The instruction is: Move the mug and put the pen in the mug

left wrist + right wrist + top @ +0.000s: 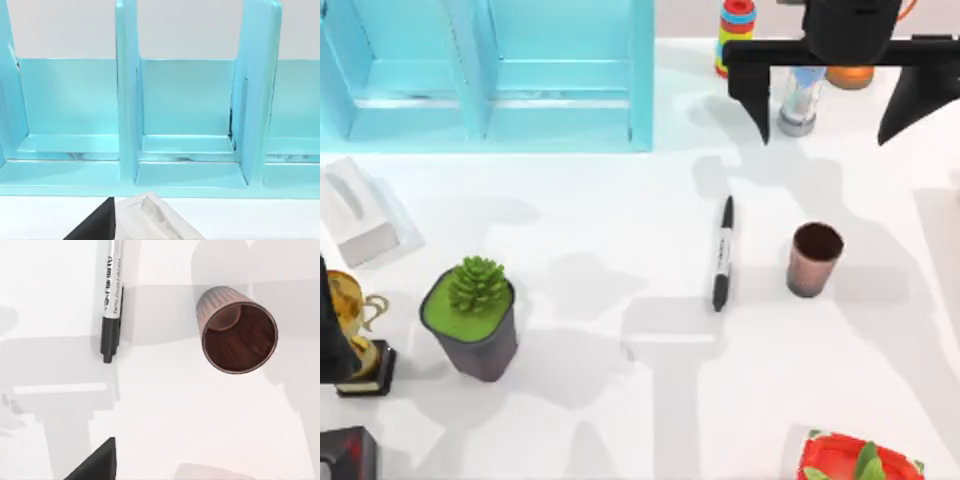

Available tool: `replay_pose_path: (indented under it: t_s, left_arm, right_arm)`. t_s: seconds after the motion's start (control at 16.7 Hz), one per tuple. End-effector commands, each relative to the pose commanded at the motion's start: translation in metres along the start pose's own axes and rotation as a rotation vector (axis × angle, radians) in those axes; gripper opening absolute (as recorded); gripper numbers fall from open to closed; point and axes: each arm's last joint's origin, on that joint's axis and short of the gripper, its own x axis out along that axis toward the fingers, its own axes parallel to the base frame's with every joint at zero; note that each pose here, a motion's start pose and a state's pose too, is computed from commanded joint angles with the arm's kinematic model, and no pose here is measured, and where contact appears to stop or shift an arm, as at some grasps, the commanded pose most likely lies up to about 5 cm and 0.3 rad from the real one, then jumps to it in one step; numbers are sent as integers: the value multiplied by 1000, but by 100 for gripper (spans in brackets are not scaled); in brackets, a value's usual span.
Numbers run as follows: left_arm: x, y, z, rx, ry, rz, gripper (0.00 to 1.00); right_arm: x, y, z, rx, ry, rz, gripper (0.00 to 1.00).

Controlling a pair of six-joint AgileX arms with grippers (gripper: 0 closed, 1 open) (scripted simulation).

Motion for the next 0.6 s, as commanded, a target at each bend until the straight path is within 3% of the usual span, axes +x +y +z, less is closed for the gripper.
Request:
replay_pose_path:
  t_s: [0.6]
  left_arm:
    - [0,0,0,0,0,0,100]
  right_arm:
    - [117,96,17,123,13,-156,100]
